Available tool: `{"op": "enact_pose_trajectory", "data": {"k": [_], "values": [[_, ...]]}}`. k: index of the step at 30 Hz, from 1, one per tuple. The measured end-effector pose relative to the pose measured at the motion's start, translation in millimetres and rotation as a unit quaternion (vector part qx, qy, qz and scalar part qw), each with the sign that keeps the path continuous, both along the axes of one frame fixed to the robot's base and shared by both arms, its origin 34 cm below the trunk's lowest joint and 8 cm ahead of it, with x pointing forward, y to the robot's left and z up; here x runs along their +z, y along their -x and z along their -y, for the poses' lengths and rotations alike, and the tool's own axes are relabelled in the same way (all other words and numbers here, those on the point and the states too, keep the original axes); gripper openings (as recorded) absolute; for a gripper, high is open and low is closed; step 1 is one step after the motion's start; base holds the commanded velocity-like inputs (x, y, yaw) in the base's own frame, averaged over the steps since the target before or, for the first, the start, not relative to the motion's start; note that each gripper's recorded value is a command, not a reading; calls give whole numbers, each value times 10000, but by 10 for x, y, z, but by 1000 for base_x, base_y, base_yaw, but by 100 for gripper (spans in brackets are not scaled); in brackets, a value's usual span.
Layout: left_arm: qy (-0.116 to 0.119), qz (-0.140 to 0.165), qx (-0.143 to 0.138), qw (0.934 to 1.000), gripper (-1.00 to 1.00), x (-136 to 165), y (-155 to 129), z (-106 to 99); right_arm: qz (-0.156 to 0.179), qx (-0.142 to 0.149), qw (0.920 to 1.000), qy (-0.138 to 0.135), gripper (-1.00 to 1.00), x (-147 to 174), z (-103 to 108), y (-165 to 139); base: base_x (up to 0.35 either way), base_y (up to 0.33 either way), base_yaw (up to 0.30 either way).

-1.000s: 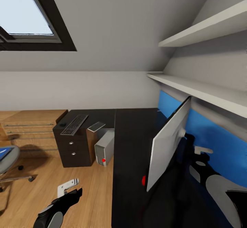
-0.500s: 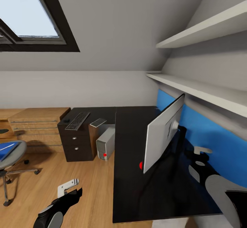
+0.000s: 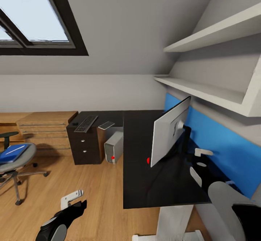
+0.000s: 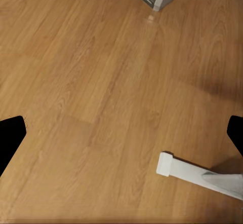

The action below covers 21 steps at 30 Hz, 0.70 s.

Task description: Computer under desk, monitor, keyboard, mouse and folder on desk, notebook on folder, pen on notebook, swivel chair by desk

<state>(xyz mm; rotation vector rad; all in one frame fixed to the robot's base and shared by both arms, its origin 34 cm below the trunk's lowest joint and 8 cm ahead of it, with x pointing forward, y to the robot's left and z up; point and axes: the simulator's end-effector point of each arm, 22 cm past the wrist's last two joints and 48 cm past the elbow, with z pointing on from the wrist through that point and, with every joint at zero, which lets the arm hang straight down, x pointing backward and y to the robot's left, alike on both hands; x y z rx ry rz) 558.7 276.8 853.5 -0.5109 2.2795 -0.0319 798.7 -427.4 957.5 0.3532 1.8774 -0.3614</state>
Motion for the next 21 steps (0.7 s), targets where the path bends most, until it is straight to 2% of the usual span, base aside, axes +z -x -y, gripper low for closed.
{"op": "enact_pose_trajectory", "data": {"k": [6,9,11,13,17,21], "values": [[-110,23,-30,9999,100,10,-3,2,63,148,9999,-7,100,46,-159,78,-67,9,0],[-148,31,-38,9999,100,14,-5,-6,2,230,9997,-21,100,84,-275,213,-18,2,0],[-168,37,-34,9998,100,17,-6,-14,-136,317,9994,-81,100,104,-490,414,-6,1,0],[-174,34,-31,9998,100,14,-5,-18,-61,400,9990,-210,100,210,-797,611,-2,21,0],[-182,-2,-29,9998,100,-16,5,-22,-48,453,9985,-302,100,203,-973,750,-1,163,0],[-187,-24,-28,9998,100,-35,12,-25,-17,638,9976,-279,100,205,-1187,797,0,263,0]]}}
